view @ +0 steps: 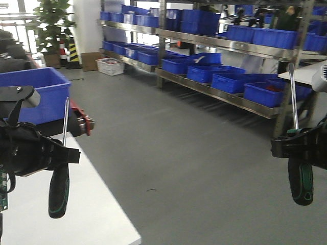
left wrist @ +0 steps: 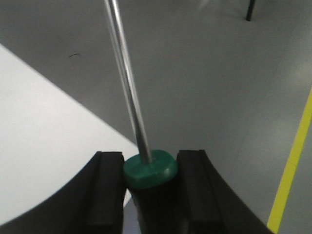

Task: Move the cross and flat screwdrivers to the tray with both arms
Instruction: 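Drive the base away from the table holding both screwdrivers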

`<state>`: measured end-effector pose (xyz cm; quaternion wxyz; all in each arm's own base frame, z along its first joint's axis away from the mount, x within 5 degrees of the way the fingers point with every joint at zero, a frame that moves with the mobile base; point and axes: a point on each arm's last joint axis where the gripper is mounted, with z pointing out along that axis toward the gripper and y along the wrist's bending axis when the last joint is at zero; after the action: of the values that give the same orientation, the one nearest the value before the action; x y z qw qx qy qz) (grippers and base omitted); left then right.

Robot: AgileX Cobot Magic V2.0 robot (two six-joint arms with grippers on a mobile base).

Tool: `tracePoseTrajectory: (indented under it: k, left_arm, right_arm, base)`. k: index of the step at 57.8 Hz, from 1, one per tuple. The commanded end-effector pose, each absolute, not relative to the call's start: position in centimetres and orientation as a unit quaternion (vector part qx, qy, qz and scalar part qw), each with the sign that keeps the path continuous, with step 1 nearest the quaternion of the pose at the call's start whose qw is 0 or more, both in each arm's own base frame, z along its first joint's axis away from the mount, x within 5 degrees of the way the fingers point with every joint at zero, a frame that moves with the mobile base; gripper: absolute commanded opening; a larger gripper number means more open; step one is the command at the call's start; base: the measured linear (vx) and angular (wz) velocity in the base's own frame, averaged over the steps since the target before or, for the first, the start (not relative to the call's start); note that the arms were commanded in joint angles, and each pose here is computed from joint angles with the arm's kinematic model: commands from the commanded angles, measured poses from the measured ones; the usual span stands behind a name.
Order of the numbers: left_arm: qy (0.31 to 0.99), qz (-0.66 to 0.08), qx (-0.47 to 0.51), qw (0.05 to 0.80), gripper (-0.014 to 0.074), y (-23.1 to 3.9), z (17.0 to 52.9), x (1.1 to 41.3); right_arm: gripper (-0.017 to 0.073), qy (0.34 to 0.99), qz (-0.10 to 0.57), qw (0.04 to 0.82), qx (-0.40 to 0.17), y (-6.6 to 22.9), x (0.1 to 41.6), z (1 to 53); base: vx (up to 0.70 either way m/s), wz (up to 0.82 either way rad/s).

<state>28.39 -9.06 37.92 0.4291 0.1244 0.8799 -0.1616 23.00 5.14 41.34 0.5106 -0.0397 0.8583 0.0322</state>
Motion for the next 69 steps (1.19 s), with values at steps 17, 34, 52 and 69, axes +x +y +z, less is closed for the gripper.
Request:
tracePoseTrajectory:
  k: [17,34,52,69]
  left_arm:
    - [0.847,-0.178,0.109,0.488,-0.0001,-9.04,40.55,27.82]
    - [0.847,-0.178,0.109,0.488,-0.0001,-9.04,40.55,27.82]
    - [0.847,-0.178,0.109,0.488,-0.0001,-9.04,40.55,27.82]
    - [0.847,-0.178,0.109,0.488,-0.0001,-9.05,40.54,27.82]
  right_arm:
    - [-0.0009,0.821,0.039,0.568,-0.046,5.04,22.64,43.68]
    - [-0.0009,0.821,0.039,0.568,-0.046,5.04,22.64,43.68]
    - [-0.0009,0.822,0.038,0.566,-0.045,5.03,22.63,43.65]
    - [-0.0009,0.822,0.038,0.567,-0.045,5.02,22.60,43.66]
  base:
    - [0.19,-0.73]
    - [0.18,-0.63]
    - [0.17,-0.60]
    - [0.20,-0.64]
